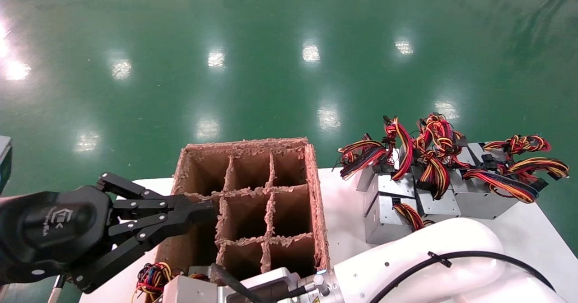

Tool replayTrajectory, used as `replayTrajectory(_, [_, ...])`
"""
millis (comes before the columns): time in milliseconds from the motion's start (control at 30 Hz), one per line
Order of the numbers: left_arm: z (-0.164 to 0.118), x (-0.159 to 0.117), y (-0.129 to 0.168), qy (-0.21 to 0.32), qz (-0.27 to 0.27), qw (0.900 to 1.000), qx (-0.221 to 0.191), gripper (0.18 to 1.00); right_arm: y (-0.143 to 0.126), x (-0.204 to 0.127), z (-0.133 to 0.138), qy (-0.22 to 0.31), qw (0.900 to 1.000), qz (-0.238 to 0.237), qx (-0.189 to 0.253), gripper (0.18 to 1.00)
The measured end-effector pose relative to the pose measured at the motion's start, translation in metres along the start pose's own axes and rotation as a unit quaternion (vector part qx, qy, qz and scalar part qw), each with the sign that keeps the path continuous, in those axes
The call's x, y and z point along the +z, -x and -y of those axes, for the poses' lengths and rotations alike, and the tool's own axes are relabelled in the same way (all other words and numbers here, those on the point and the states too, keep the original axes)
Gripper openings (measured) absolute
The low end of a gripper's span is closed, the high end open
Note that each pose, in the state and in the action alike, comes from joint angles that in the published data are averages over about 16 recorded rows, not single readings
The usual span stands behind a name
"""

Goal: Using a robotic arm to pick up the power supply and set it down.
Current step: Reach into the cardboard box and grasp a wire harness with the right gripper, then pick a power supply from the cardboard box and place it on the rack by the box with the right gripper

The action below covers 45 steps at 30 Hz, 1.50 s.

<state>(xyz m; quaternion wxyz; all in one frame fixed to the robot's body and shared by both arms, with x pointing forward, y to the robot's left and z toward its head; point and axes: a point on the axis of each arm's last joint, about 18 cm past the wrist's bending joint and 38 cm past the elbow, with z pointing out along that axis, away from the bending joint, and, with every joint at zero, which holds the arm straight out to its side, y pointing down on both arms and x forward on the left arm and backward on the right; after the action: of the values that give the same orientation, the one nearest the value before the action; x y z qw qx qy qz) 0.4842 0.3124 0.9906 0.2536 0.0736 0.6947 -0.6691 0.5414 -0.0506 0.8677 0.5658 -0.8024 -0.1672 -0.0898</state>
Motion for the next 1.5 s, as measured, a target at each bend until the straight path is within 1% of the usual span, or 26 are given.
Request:
replayTrajectory(533, [0.000,0.000,0.000,0.000,0.000,1.0000,0.000,0.191,0.003,-0.008,-0.003,-0.009,1.000,0.004,0.011,0.402])
replayTrajectory(733, [0.000,0.000,0.000,0.000,0.000,1.0000,0.000,0.191,0.005,-0.012,-0.002,-0.019,1.000,0.004,0.017,0.315])
replayTrajectory(900, [0.000,0.000,0.000,0.000,0.000,1.0000,0.000,0.191,0.006,-0.018,0.002,-0.035,0.999,0.001,0.022,0.279])
replayTrajectory(1200, [0.000,0.000,0.000,0.000,0.000,1.0000,0.000,0.191,0.013,-0.040,0.016,-0.089,0.996,-0.006,0.024,0.270])
replayTrajectory(1367, [0.000,0.000,0.000,0.000,0.000,1.0000,0.000,0.191,0.019,-0.056,0.024,-0.134,0.991,-0.008,0.021,0.269])
replayTrajectory(1500, [0.000,0.000,0.000,0.000,0.000,1.0000,0.000,0.191,0.023,-0.070,0.032,-0.177,0.984,-0.008,0.017,0.268])
